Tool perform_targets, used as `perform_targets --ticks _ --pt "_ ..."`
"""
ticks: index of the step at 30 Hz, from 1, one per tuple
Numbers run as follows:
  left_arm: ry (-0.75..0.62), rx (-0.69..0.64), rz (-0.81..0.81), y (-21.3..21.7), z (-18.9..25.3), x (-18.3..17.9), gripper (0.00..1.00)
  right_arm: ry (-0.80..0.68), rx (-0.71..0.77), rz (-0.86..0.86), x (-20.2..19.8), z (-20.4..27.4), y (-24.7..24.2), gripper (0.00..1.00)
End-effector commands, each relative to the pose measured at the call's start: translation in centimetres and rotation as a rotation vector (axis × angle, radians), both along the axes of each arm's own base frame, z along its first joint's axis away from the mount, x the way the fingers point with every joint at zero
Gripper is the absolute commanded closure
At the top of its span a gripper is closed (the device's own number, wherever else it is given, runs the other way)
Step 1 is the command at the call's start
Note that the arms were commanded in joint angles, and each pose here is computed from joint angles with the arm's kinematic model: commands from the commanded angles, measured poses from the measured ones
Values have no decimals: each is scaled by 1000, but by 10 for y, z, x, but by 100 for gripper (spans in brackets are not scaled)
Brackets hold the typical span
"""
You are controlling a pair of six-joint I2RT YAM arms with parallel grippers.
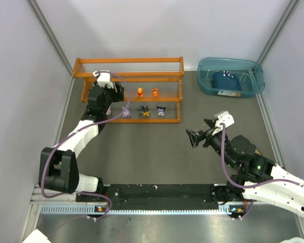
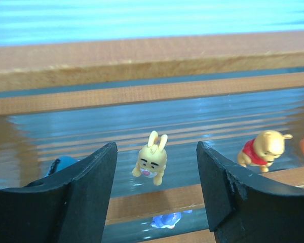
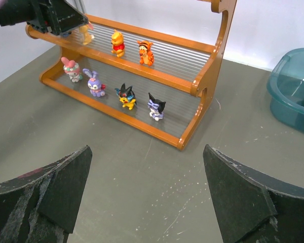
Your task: Place and organize the plastic toys onto the shelf
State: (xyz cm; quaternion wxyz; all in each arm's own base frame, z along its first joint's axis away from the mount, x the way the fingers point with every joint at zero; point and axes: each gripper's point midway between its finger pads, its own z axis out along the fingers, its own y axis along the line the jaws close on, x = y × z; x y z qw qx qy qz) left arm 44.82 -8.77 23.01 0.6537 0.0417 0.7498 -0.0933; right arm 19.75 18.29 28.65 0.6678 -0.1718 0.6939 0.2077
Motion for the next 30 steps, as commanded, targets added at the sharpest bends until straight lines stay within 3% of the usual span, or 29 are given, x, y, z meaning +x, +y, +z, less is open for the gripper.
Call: perform_targets --ticks 1,9,12,14,17,23,30 --pt "-132 -48 -24 -2 56 -9 29 -10 25 2 -1 8 1 8" --pt "-95 -128 -33 -2 61 -46 20 -8 35 9 -2 8 1 8" --pt "-36 -204 8 5 69 -77 4 -10 36 3 -2 9 0 8" --pt "28 -222 42 11 59 -92 1 -10 41 -12 -1 11 -2 7" --pt "62 -236 106 24 54 -118 1 0 46 -41 2 12 -5 1" --pt "60 -251 161 41 62 -165 1 30 39 -96 10 10 -5 1" --pt "54 -230 190 52 56 -193 1 98 35 -127 17 -11 1 1"
